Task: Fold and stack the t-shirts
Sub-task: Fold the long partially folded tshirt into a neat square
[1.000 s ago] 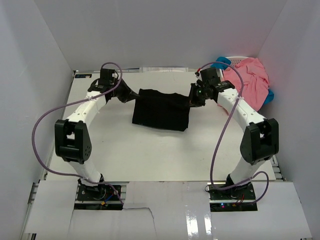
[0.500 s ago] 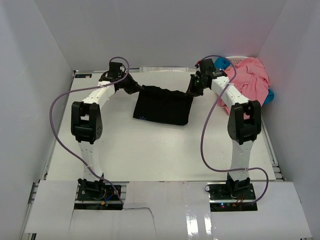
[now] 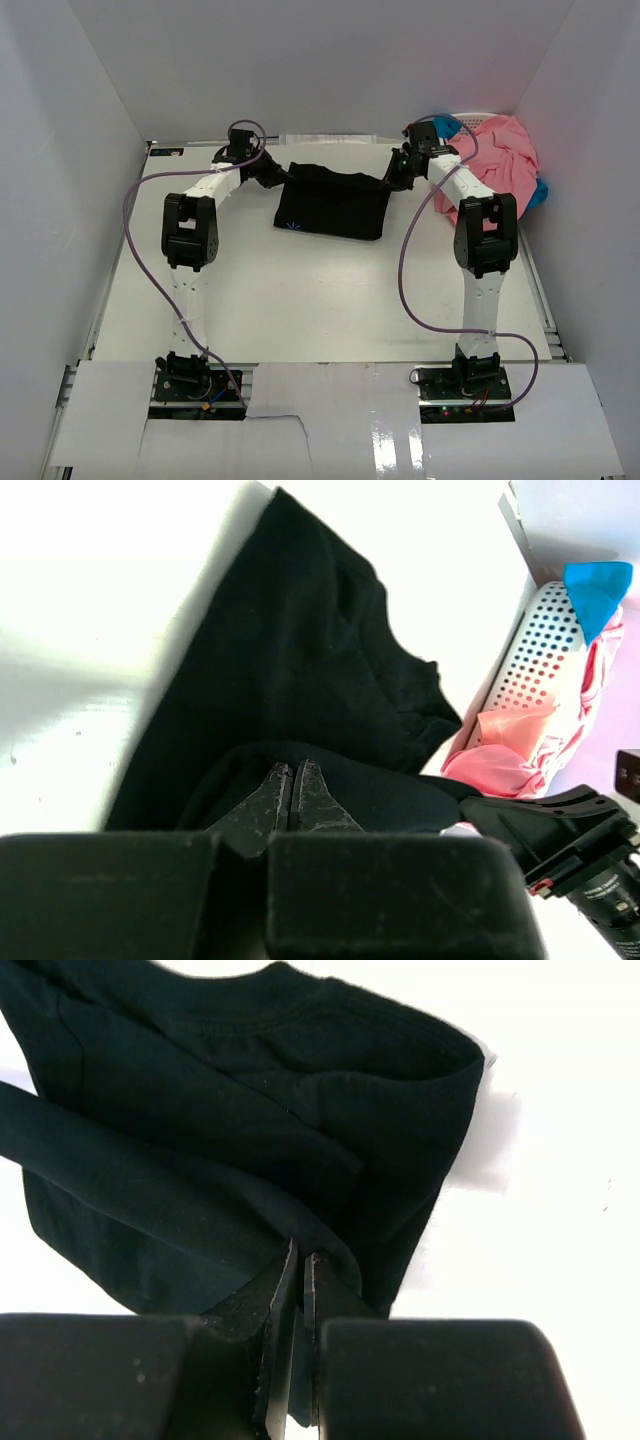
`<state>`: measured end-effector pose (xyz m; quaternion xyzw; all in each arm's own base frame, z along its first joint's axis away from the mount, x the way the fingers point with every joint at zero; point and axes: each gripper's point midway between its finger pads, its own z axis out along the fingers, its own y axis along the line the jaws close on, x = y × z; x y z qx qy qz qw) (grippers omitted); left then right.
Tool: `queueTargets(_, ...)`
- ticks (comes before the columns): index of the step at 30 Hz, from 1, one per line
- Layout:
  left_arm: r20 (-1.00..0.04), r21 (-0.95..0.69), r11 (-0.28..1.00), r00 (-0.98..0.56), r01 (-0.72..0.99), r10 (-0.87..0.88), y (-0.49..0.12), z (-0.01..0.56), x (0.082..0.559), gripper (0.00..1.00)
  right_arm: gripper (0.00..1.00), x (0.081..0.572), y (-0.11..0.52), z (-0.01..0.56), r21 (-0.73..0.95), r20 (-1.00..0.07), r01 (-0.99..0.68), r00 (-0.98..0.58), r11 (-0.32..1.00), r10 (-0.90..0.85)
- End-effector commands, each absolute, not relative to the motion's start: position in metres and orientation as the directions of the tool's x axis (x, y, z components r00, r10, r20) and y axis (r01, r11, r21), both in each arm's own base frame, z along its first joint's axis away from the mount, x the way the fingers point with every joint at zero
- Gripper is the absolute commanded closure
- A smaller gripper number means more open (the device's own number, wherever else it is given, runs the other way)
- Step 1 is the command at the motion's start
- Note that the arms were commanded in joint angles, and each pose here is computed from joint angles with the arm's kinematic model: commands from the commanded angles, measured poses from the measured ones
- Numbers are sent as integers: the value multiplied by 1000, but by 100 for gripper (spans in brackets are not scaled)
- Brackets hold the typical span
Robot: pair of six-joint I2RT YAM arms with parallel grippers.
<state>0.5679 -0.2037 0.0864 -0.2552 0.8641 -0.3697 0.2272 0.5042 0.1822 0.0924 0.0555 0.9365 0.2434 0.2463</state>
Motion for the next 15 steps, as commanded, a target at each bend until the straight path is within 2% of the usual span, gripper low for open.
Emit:
queueTargets(1,-262,-800,566,-734,-199,-627,-204,119,589,98,92,521,171,100,480,-500,-17,-827,877,257)
queueTargets(5,-270,-812,555,-729,-179,-629,-208,116,595,92,92,529,169,95,484,-521,-11,-807,875,278)
queueTargets(6,-272,-812,556,-727,-179,-631,-207,114,596,84,84,530,169,93,484,-523,-9,-805,875,281)
queueTargets(7,-282,-812,556,-716,-176,-639,-206,116,598,70,77,533,169,90,485,-523,6,-800,874,296)
queueTargets(8,-286,-811,558,-712,-177,-641,-206,115,599,50,65,534,166,87,475,-525,22,-796,880,303)
queueTargets(10,-316,-806,567,-688,-169,-653,-202,124,602,36,58,541,164,95,476,-567,8,-761,879,314)
queueTargets(11,-329,-803,573,-681,-163,-654,-202,127,601,21,49,537,160,88,463,-570,30,-756,886,324)
queueTargets(12,-355,-803,578,-662,-146,-660,-199,142,602,18,48,538,159,91,460,-588,27,-740,888,327)
queueTargets(15,-446,-767,631,-609,-118,-656,-190,161,602,17,47,537,151,112,431,-662,6,-677,902,321)
